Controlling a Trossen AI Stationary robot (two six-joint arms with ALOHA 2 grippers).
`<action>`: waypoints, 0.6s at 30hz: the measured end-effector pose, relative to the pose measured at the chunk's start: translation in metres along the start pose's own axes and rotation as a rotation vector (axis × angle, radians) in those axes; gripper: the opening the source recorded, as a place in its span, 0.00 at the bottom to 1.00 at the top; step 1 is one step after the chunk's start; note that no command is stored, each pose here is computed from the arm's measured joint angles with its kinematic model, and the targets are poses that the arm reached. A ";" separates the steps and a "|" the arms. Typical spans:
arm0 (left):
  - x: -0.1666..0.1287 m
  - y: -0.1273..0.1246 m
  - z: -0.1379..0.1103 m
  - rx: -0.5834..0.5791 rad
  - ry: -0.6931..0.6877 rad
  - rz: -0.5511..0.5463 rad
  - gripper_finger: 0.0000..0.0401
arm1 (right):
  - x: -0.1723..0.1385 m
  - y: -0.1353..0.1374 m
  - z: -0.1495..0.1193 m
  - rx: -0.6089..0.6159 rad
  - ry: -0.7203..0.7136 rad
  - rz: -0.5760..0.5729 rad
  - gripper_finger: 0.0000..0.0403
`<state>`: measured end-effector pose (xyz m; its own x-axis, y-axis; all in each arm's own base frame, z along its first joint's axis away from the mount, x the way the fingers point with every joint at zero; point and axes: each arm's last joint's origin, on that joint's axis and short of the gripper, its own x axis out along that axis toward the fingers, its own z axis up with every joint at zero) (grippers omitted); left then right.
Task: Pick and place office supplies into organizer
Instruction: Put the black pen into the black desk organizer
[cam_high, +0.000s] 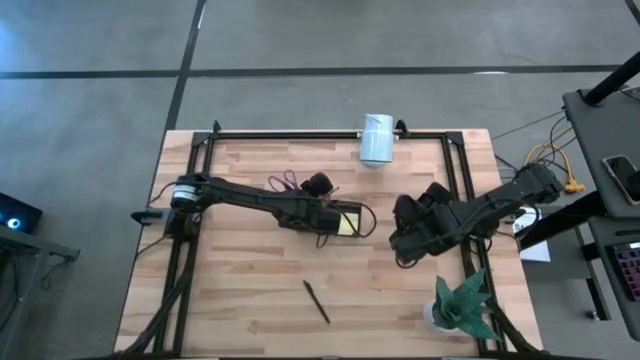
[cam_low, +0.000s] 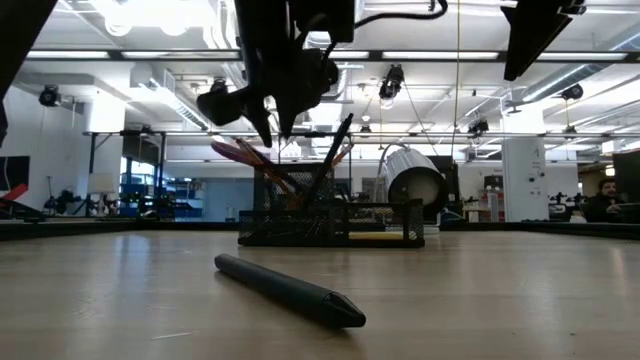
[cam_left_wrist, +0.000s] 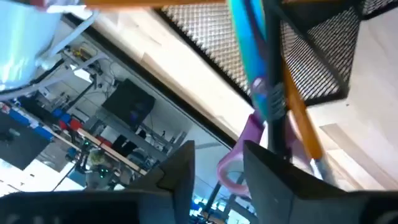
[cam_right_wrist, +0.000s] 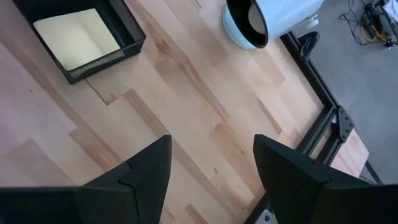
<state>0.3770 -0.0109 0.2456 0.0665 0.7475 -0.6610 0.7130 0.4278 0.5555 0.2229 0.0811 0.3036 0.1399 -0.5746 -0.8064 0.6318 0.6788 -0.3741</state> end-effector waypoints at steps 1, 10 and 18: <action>-0.001 0.000 -0.001 -0.004 -0.001 0.004 0.30 | 0.000 0.000 0.000 0.003 0.000 0.002 0.54; -0.025 0.003 -0.013 -0.067 0.087 0.199 0.37 | -0.002 0.003 -0.004 0.006 0.031 0.036 0.54; -0.088 -0.012 -0.057 -0.988 -0.287 -0.308 0.38 | 0.010 0.062 0.006 0.096 0.073 0.591 0.54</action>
<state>0.3229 -0.0526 0.3263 0.2336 0.4449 -0.8646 -0.1449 0.8952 0.4215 0.2683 0.1145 0.2753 0.4375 -0.0771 -0.8959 0.5293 0.8275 0.1873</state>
